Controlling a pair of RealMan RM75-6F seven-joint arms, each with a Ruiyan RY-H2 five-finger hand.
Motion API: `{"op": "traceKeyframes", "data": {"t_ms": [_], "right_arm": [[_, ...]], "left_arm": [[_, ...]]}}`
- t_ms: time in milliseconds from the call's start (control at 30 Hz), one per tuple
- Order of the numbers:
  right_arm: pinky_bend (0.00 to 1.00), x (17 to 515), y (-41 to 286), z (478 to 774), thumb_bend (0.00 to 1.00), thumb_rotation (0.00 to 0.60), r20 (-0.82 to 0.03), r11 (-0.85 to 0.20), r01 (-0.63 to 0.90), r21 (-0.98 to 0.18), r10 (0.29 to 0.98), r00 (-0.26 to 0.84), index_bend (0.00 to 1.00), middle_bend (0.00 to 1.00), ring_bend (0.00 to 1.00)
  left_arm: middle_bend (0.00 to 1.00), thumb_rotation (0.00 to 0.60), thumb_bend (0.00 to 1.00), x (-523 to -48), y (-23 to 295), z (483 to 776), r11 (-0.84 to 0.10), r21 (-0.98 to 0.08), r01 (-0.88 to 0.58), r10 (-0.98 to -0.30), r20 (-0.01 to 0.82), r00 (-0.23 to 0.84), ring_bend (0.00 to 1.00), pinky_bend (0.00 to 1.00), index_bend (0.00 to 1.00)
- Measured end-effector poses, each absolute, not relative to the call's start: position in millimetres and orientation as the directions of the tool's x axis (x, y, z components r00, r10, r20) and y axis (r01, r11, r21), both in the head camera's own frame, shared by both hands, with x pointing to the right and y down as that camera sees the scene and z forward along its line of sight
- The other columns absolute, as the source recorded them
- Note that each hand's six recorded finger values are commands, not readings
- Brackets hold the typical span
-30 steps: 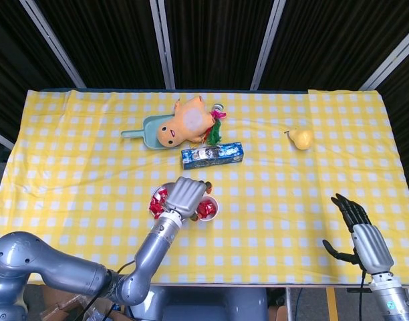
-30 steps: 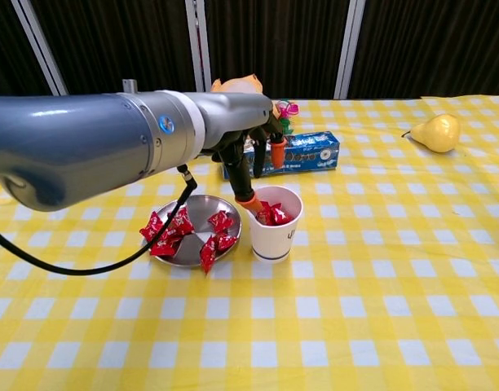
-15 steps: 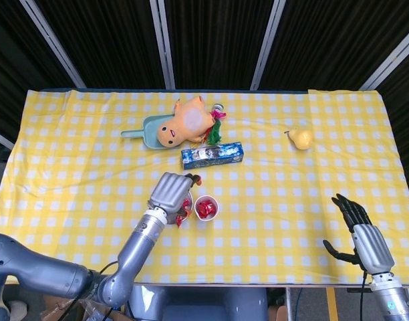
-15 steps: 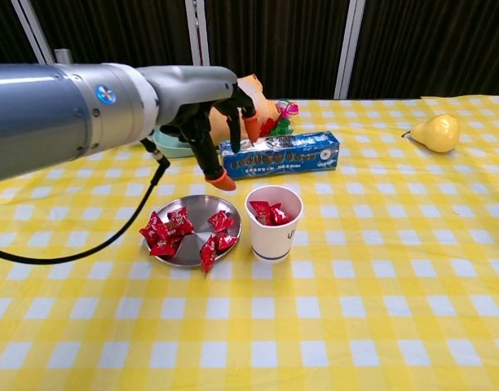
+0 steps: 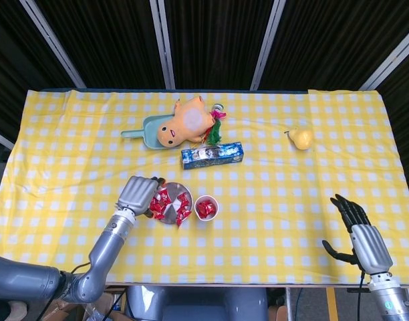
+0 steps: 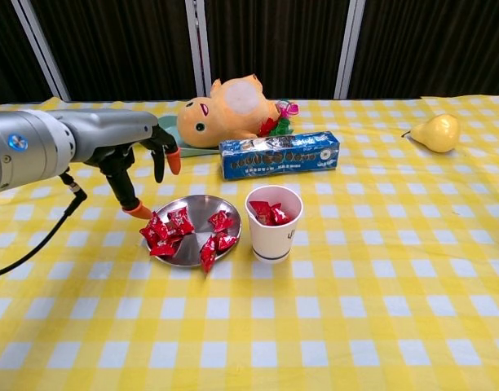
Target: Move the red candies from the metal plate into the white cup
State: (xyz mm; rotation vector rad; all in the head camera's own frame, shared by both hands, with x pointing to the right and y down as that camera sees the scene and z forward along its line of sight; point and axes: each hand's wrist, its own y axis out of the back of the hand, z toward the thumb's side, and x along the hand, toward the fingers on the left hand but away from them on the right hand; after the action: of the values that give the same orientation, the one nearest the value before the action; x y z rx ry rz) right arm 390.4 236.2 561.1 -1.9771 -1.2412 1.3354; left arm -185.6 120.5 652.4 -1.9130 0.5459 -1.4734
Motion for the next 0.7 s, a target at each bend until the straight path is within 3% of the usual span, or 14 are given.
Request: {"op": "traceKeyframes", "data": {"t_ms": [433,700], "right_arm": [[0.0,391,236,561,0.36,0.6,-0.495,-0.495,0.436,-0.752,0.86,0.125,0.0,0.0,0.0],[0.0,391,235,561,0.36,0.6,-0.496,-0.497,0.441,-0.747,0.859,0.126,0.0,0.0,0.0]], "left_arm": [[0.37,0.6,0.23,-190,127,695,-0.736,-0.667,0.117,-0.635,0.74,0.221,0.85,0.92,0.34],[0.4,0.6,0.23,-171,129,705,-0.735,-0.664,0.141,-0.626,0.743,0.235,0.85,0.92,0.37]]}}
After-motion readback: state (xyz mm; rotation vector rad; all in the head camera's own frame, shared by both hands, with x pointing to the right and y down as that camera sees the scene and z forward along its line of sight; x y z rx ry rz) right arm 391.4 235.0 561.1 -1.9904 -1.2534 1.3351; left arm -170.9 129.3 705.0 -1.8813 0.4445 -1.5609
